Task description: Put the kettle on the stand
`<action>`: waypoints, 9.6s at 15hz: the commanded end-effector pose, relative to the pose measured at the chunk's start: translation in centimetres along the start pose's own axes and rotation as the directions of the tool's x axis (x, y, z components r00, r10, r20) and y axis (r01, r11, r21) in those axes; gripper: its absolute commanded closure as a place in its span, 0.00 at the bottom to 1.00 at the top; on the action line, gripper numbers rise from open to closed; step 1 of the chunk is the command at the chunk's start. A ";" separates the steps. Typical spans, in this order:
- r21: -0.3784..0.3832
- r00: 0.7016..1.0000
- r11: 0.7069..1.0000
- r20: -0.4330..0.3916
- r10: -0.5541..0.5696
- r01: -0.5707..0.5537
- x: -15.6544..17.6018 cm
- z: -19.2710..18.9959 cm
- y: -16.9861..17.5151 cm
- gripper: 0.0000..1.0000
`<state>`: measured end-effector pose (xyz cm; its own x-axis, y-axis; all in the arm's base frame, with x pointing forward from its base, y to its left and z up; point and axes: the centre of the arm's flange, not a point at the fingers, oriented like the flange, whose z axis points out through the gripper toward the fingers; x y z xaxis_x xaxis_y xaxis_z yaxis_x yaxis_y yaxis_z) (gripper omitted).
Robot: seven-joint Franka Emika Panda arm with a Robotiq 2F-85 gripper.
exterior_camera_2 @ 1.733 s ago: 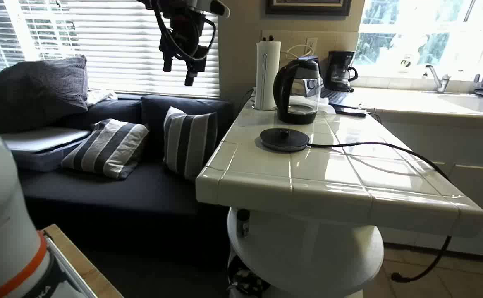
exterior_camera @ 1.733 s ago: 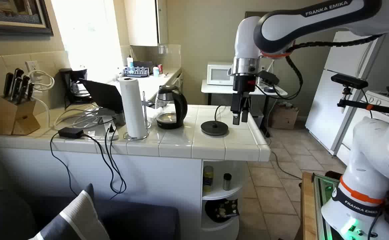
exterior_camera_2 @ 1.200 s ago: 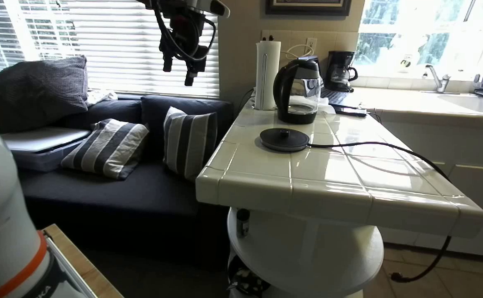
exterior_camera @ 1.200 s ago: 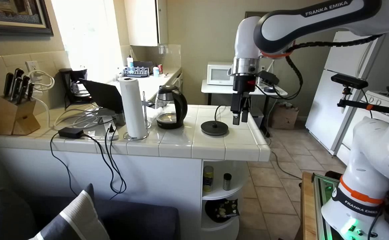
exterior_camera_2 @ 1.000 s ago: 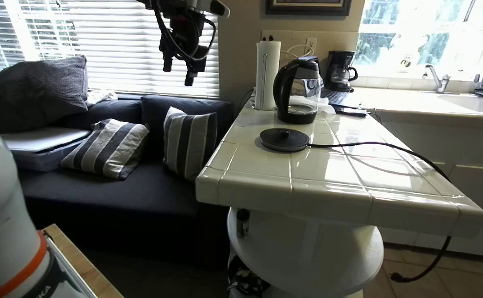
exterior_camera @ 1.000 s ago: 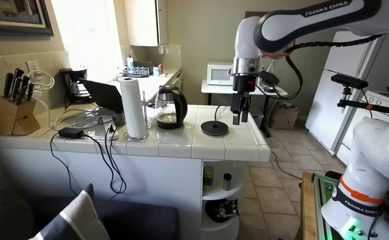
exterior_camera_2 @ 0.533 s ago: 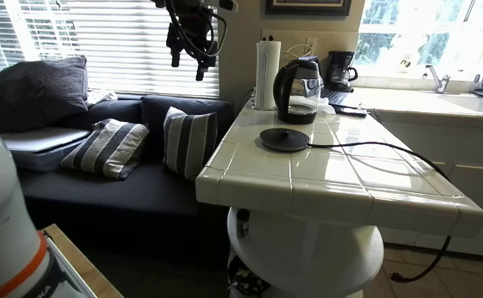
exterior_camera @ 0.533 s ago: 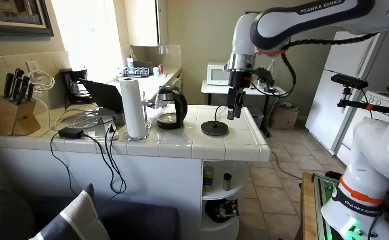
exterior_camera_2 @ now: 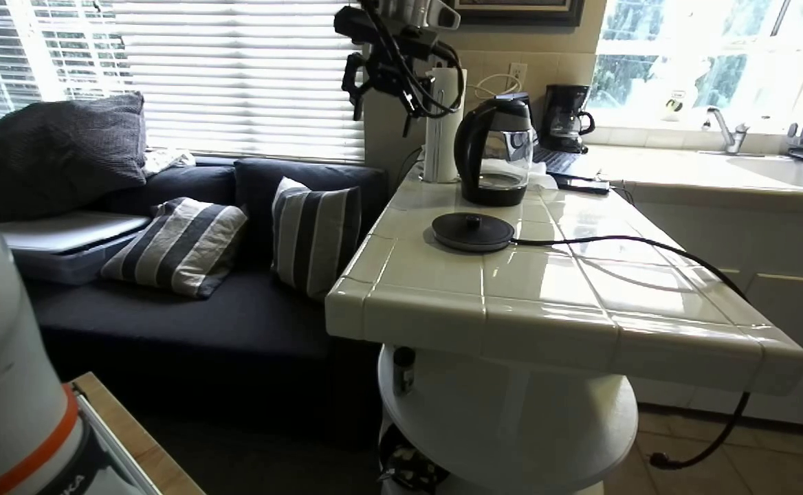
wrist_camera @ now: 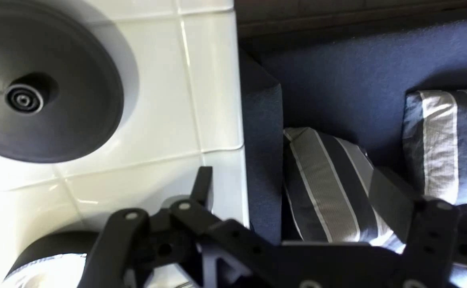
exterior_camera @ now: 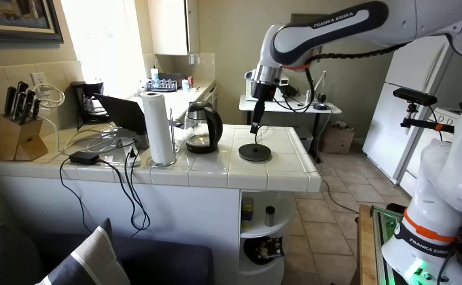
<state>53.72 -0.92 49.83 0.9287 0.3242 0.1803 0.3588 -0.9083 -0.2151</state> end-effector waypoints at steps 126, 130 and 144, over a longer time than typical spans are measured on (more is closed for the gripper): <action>0.412 0.335 0.888 -0.882 0.333 0.202 -14.1 1.1 12.2 0.80; 0.414 0.316 0.895 -0.882 0.349 0.165 -14.0 1.6 11.4 0.80; 0.449 0.334 0.891 -0.852 0.403 0.068 -13.8 4.1 10.5 0.80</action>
<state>45.30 -14.81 39.69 0.4238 -0.4830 0.7662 0.4118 -0.6506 -0.6380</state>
